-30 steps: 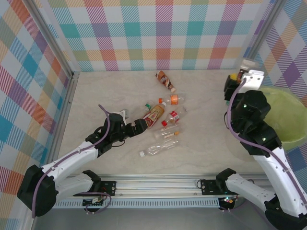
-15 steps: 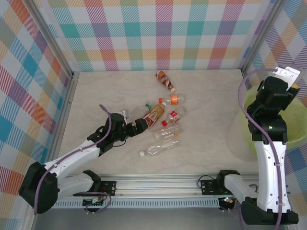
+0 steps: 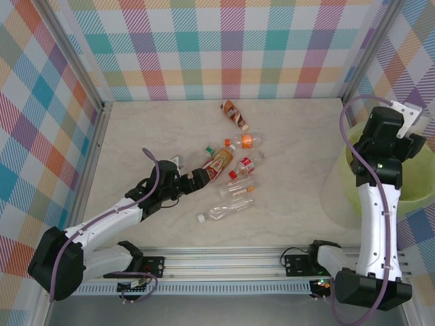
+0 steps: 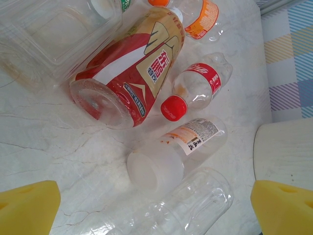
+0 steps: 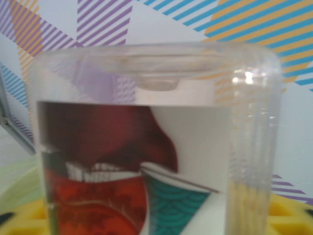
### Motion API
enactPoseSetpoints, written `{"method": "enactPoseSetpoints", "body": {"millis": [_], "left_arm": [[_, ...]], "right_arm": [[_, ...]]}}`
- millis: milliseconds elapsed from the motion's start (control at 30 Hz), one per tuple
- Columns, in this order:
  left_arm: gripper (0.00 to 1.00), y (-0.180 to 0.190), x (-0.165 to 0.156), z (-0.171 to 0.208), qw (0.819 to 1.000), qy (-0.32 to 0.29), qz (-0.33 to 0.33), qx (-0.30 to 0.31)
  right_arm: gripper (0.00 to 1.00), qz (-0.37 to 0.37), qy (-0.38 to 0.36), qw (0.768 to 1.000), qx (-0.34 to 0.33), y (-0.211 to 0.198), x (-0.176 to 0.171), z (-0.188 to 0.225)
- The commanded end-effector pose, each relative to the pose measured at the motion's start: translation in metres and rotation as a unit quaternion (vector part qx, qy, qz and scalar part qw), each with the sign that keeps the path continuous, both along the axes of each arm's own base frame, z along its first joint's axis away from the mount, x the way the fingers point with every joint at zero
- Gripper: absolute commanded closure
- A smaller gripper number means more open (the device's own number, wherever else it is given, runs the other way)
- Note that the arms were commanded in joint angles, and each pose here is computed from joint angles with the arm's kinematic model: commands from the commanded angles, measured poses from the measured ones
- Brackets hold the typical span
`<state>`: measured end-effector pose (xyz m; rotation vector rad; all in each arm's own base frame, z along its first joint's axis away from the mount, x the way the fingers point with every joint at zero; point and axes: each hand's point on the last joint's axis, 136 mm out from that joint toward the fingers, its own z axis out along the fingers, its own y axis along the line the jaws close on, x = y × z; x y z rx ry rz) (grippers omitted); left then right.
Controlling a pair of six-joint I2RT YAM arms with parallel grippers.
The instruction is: Put the plastic bottles in the bin
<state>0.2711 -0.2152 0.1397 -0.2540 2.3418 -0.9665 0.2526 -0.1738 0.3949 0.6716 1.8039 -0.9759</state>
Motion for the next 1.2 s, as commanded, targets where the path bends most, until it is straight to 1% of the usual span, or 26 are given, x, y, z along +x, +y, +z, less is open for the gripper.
{"method": "enactPoseSetpoints", "body": {"millis": [0,67,233,300,367,533,633,733,800,833,933,1033,1133,1167], "left_arm": [[0.0,0.0,-0.003,0.007,1.0,-0.018,-0.01,0.006],[0.0,0.003,-0.005,0.004,1.0,-0.017,-0.01,0.017],[0.0,0.006,-0.01,0.001,1.0,-0.012,-0.014,0.025],[0.0,0.006,-0.013,-0.002,0.999,-0.007,-0.021,0.027],[0.0,0.006,-0.016,-0.006,0.999,-0.001,-0.028,0.03],[0.0,0.002,-0.025,-0.012,0.997,0.006,-0.062,0.039],[0.0,-0.002,-0.034,-0.014,0.993,-0.003,-0.098,0.073],[0.0,-0.011,-0.048,-0.015,0.98,-0.035,-0.148,0.129],[0.0,-0.018,-0.058,-0.019,0.971,-0.051,-0.178,0.149],[0.0,-0.022,-0.062,-0.021,0.969,-0.056,-0.188,0.153],[0.0,-0.031,-0.073,-0.03,0.958,-0.078,-0.215,0.17],[0.0,-0.035,-0.078,-0.037,0.94,-0.12,-0.235,0.216],[0.0,-0.039,-0.081,-0.049,0.918,-0.146,-0.257,0.264],[0.0,-0.04,-0.081,-0.053,0.912,-0.148,-0.259,0.282]], "right_arm": [[0.27,-0.043,0.036,0.998,-0.036,-0.011,-0.01,-0.005],[0.2,-0.047,0.036,0.998,-0.038,-0.011,-0.012,-0.007],[0.11,-0.049,0.036,0.998,-0.031,-0.011,-0.015,-0.01],[0.05,-0.05,0.043,0.997,-0.028,-0.011,-0.015,-0.013],[0.01,-0.049,0.047,0.997,-0.024,-0.01,-0.016,-0.016],[0.0,-0.044,0.055,0.997,-0.018,-0.008,-0.018,-0.02],[0.0,-0.023,0.048,0.999,-0.006,0.0,-0.017,-0.02],[0.0,0.035,0.006,0.998,0.048,0.02,-0.015,-0.019],[0.0,0.078,-0.029,0.993,0.087,0.035,-0.016,-0.015],[0.0,0.088,-0.042,0.99,0.098,0.04,-0.017,-0.013],[0.0,0.152,-0.07,0.975,0.145,0.064,-0.015,-0.006],[0.0,0.229,-0.091,0.95,0.189,0.093,-0.006,-0.001],[0.0,0.325,-0.106,0.907,0.247,0.133,0.004,0.002],[0.0,0.358,-0.11,0.887,0.271,0.149,0.006,0.002]]}}
